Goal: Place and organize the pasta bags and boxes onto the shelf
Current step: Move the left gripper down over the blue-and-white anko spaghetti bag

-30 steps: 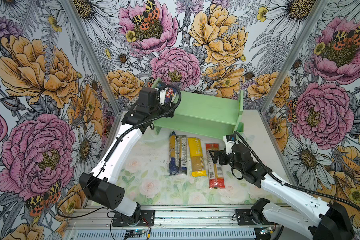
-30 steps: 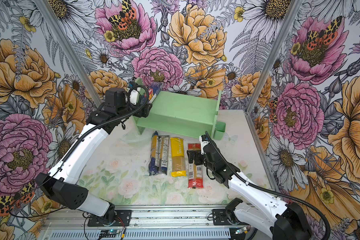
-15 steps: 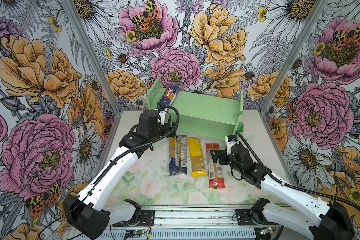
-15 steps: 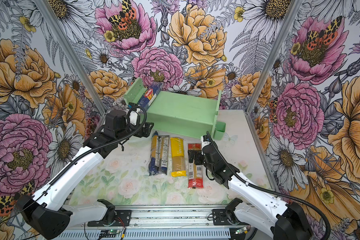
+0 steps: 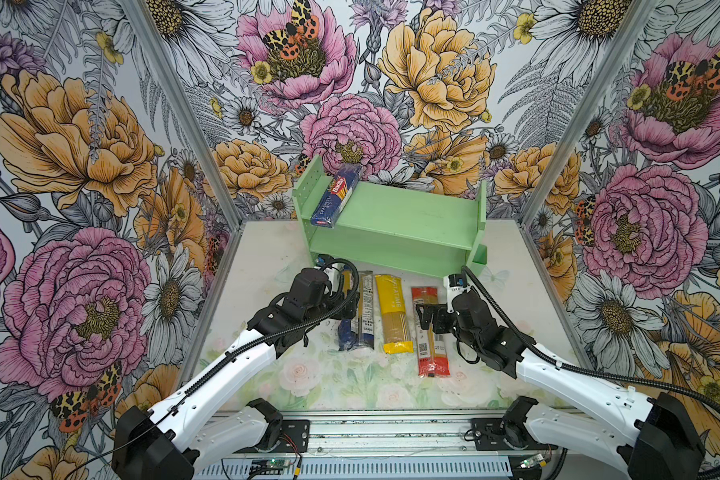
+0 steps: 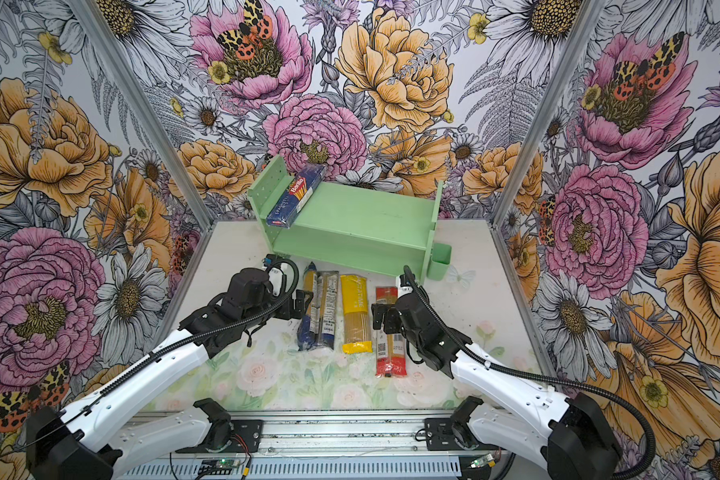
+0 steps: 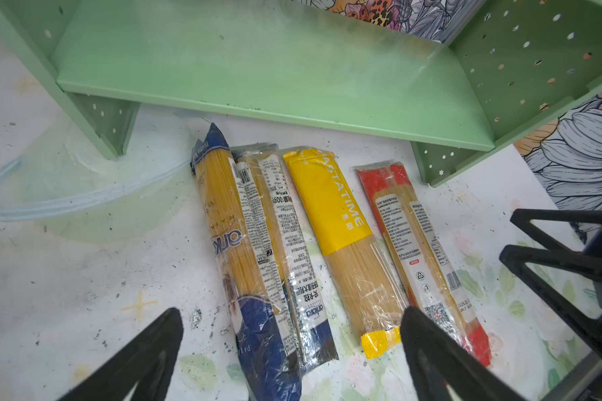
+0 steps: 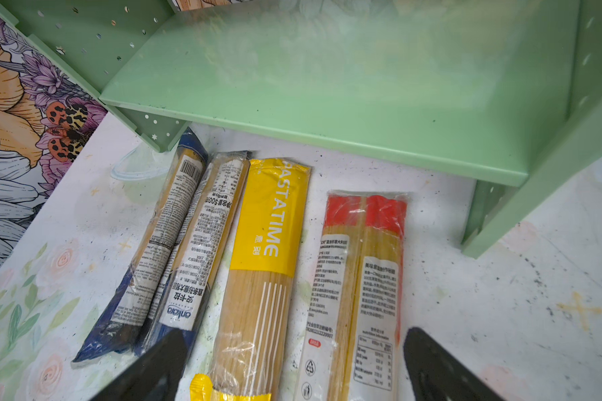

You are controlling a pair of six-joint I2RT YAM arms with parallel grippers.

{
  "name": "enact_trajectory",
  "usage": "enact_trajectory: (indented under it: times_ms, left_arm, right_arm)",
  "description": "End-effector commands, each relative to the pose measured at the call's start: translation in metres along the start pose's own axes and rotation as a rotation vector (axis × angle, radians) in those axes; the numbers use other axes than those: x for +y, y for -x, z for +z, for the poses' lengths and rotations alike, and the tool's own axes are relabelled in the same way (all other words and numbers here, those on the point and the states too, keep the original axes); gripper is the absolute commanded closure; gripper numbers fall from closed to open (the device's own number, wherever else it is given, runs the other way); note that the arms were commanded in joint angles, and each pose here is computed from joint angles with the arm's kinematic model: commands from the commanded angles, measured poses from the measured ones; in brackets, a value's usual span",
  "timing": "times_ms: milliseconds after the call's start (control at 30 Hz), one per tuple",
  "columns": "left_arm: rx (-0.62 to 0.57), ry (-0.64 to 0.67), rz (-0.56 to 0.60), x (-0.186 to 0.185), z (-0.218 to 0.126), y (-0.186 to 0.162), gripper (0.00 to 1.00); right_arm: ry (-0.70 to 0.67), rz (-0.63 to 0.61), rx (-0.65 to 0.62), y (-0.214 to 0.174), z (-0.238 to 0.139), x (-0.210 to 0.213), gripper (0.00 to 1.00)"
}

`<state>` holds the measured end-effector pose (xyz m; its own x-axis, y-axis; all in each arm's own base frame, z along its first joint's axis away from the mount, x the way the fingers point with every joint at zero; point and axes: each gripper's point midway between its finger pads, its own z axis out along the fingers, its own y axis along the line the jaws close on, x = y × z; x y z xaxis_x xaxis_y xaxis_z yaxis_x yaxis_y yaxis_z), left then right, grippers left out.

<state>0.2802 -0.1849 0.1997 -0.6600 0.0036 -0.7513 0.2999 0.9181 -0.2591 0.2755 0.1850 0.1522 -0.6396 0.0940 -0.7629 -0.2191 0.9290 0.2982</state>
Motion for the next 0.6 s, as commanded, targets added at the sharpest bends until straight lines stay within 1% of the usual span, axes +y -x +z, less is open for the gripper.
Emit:
enact_trajectory:
  times_ms: [0,167,300,567]
  left_arm:
    - [-0.014,0.017,-0.066,-0.001,0.006,-0.015,0.01]
    - [0.02,0.011,-0.115,-0.006,0.011,-0.043,0.01]
    - [0.036,0.019,-0.143,-0.007,0.012,-0.058,0.01]
    - [0.125,0.069,-0.169,-0.002,0.031,-0.087,0.01]
  right_arm:
    - [-0.028,-0.008,-0.012,0.005,0.003,0.0,0.01]
    - [-0.051,-0.028,0.008,0.003,0.012,0.001,0.01]
    - [-0.054,-0.037,0.035,-0.003,0.018,0.001,0.01]
    - [-0.024,-0.037,0.05,-0.012,0.013,0.004,0.01]
